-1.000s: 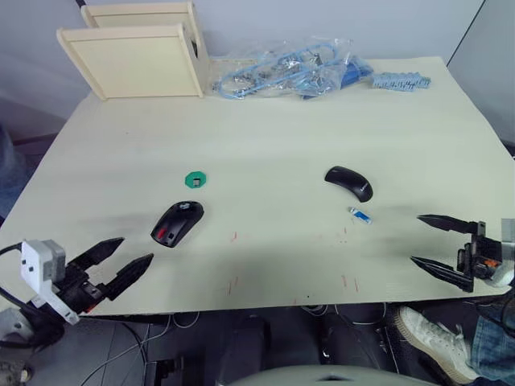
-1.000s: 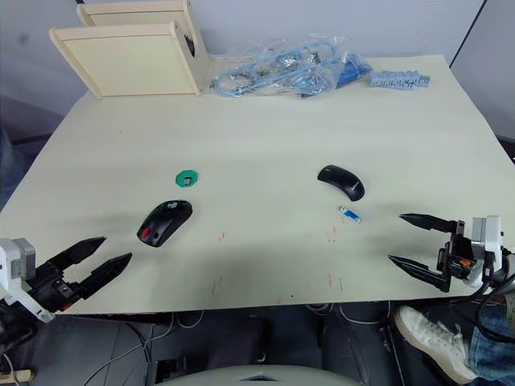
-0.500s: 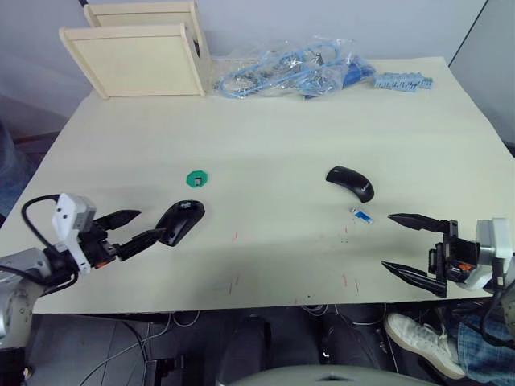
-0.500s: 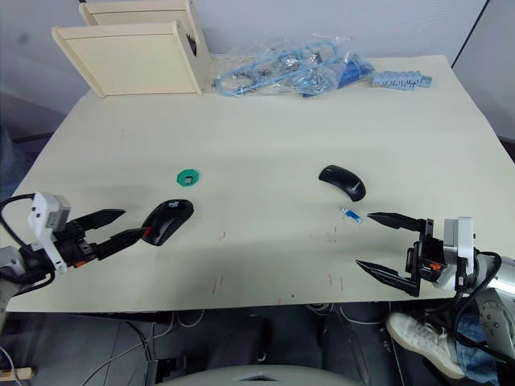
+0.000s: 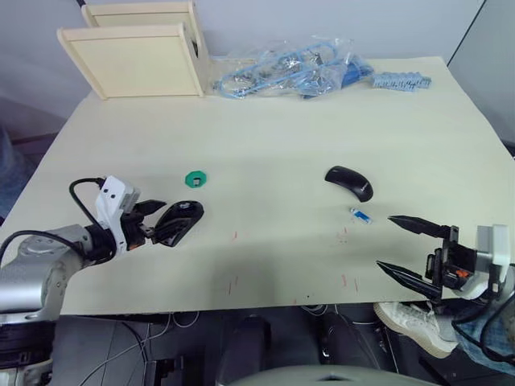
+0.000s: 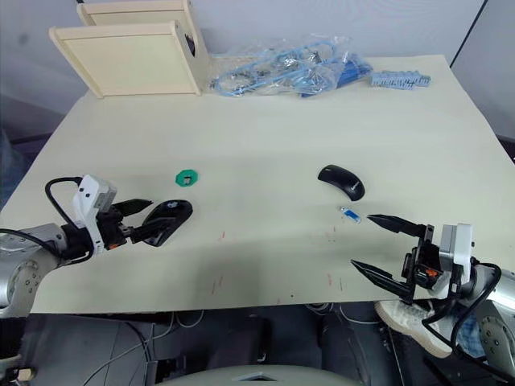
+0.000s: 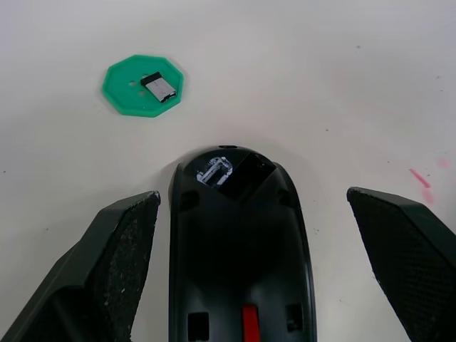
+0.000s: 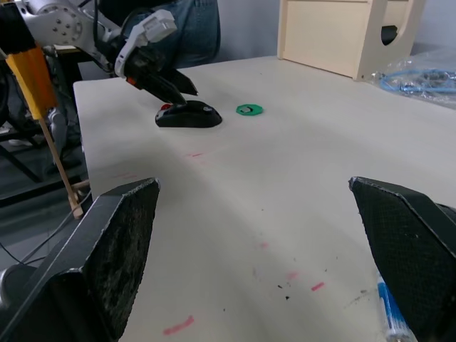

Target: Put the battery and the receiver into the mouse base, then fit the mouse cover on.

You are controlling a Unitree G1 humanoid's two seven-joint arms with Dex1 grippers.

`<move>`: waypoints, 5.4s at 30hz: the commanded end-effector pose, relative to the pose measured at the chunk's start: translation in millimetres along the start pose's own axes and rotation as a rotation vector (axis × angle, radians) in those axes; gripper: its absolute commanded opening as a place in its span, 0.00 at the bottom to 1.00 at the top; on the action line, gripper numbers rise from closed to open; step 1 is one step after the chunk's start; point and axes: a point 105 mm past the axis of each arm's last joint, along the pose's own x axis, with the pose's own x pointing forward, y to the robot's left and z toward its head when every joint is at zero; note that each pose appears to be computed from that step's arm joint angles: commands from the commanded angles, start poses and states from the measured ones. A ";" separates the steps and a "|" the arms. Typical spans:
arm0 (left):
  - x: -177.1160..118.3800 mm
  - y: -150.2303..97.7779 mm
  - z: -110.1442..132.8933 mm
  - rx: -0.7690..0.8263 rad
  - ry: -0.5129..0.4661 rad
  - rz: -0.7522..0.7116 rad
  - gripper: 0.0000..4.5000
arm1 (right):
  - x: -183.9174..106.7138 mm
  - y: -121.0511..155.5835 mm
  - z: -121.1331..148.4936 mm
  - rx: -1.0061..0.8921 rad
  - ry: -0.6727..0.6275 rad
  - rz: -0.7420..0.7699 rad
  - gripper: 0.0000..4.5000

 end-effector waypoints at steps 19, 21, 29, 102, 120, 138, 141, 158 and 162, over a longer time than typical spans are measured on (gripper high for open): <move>3.3 14.1 -7.2 0.098 0.073 0.042 0.99 | 5.3 -0.2 4.0 -0.030 -0.025 -0.004 1.00; 4.4 13.1 -8.6 0.105 0.075 0.032 0.99 | 4.9 -0.1 3.9 -0.030 -0.026 -0.005 1.00; 5.8 11.3 -12.0 0.111 0.075 -0.009 0.65 | 3.7 0.4 2.7 -0.030 -0.023 -0.011 1.00; 135.0 -160.7 43.3 0.673 0.169 -0.611 0.65 | 24.5 -63.6 -69.0 0.118 0.408 -0.382 0.60; 132.8 -164.2 41.1 0.662 0.172 -0.609 0.65 | 25.4 -66.9 -78.5 0.118 0.408 -0.428 0.01; 132.2 -160.3 41.5 0.675 0.176 -0.604 0.65 | 85.4 -9.9 -28.2 0.198 0.622 -0.144 0.01; 132.1 -160.6 41.3 0.676 0.176 -0.607 0.65 | 90.9 -6.9 -32.6 0.228 0.680 -0.145 0.01; 130.2 -163.8 38.0 0.674 0.181 -0.611 0.65 | 113.3 -11.9 -47.6 0.278 0.806 -0.195 0.01; 130.4 -164.6 37.9 0.675 0.180 -0.611 0.65 | 119.3 -14.3 -47.5 0.280 0.812 -0.193 0.01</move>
